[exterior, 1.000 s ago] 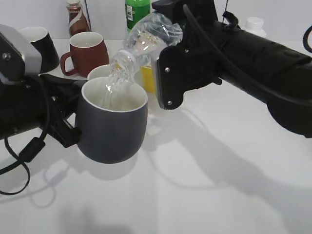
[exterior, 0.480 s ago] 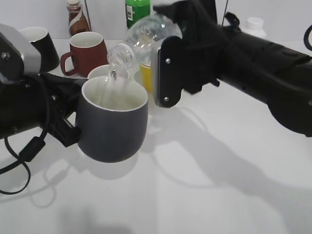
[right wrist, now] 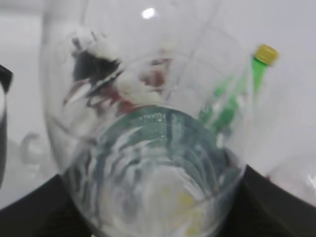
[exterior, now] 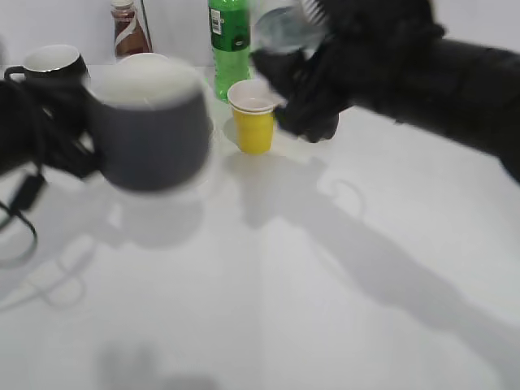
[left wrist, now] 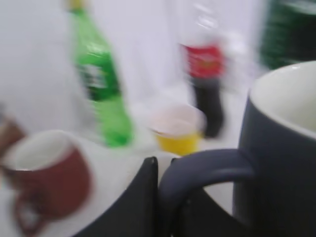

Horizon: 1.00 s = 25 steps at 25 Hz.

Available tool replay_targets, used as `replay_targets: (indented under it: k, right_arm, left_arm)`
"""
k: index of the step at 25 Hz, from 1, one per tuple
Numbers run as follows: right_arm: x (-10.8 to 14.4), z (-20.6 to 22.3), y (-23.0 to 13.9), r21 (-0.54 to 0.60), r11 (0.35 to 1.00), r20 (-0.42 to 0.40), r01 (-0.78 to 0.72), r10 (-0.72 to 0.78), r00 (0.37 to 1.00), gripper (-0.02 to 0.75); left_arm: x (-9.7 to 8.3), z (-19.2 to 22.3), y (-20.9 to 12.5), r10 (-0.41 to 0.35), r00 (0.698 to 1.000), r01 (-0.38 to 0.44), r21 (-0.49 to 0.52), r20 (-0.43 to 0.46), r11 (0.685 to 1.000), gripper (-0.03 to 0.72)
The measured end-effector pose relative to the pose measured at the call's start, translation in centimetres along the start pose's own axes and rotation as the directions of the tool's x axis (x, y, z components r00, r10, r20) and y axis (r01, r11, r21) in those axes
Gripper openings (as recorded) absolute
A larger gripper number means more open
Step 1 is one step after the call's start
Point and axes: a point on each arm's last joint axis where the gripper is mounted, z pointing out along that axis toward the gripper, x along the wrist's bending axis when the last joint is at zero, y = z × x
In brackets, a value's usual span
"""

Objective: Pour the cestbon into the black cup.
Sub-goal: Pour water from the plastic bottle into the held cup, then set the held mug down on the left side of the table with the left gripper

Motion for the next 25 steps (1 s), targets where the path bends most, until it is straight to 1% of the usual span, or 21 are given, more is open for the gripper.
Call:
replay_targets:
  k: [2,4,6,8,11,12,14,19,24,25]
  right_arm:
    - [-1.4,-0.1,-0.4,0.007,0.994,0.046,-0.107,0.107,0.993,0.463]
    - [-2.7,-0.4,-1.4,0.025,0.979,0.092,-0.200,0.197,0.976,0.463]
    - [-3.9,-0.9,-2.8,0.053,0.961,0.140,-0.270,0.260,0.955,0.463]
    - [-4.4,-1.4,-4.0,0.075,0.942,0.174,-0.328,0.311,0.934,0.463]
    - [-4.5,-2.0,-5.4,0.100,0.925,0.194,-0.366,0.342,0.919,0.463]
    - [-4.3,-2.1,-5.6,0.108,0.926,0.189,-0.361,0.338,0.922,0.463]
    - [-4.2,-2.2,-5.9,0.119,0.929,0.179,-0.350,0.327,0.928,0.463]
    - [-4.1,-2.2,-5.9,0.122,0.929,0.174,-0.349,0.326,0.929,0.463]
    - [-4.1,-2.2,-5.9,0.123,0.929,0.174,-0.349,0.326,0.929,0.463]
    - [-4.1,-2.2,-5.9,0.123,0.929,0.174,-0.349,0.326,0.929,0.463]
  left_arm:
    - [2.0,-0.3,0.3,-0.028,0.995,0.023,-0.049,-0.097,0.999,0.036]
    - [4.3,-0.9,0.3,-0.024,0.978,0.009,-0.072,-0.206,0.997,0.036]
    - [6.2,-1.4,0.0,-0.009,0.953,-0.013,-0.071,-0.303,0.997,0.036]
    - [8.0,-1.9,-0.5,-0.020,0.920,-0.011,-0.076,-0.391,0.997,0.036]
    - [10.0,-1.9,-1.9,-0.047,0.879,0.003,-0.094,-0.474,0.996,0.036]
    - [10.5,-1.7,-2.6,-0.056,0.871,0.012,-0.093,-0.489,0.996,0.036]
    - [10.9,-1.1,-4.1,-0.064,0.865,0.029,-0.078,-0.498,0.997,0.036]
    - [11.1,0.6,-8.5,-0.069,0.873,0.076,-0.005,-0.484,0.997,0.036]
    - [10.7,1.3,-12.9,-0.080,0.879,0.154,0.121,-0.470,0.981,0.036]
    - [10.7,1.4,-13.1,-0.086,0.878,0.158,0.114,-0.472,0.981,0.034]
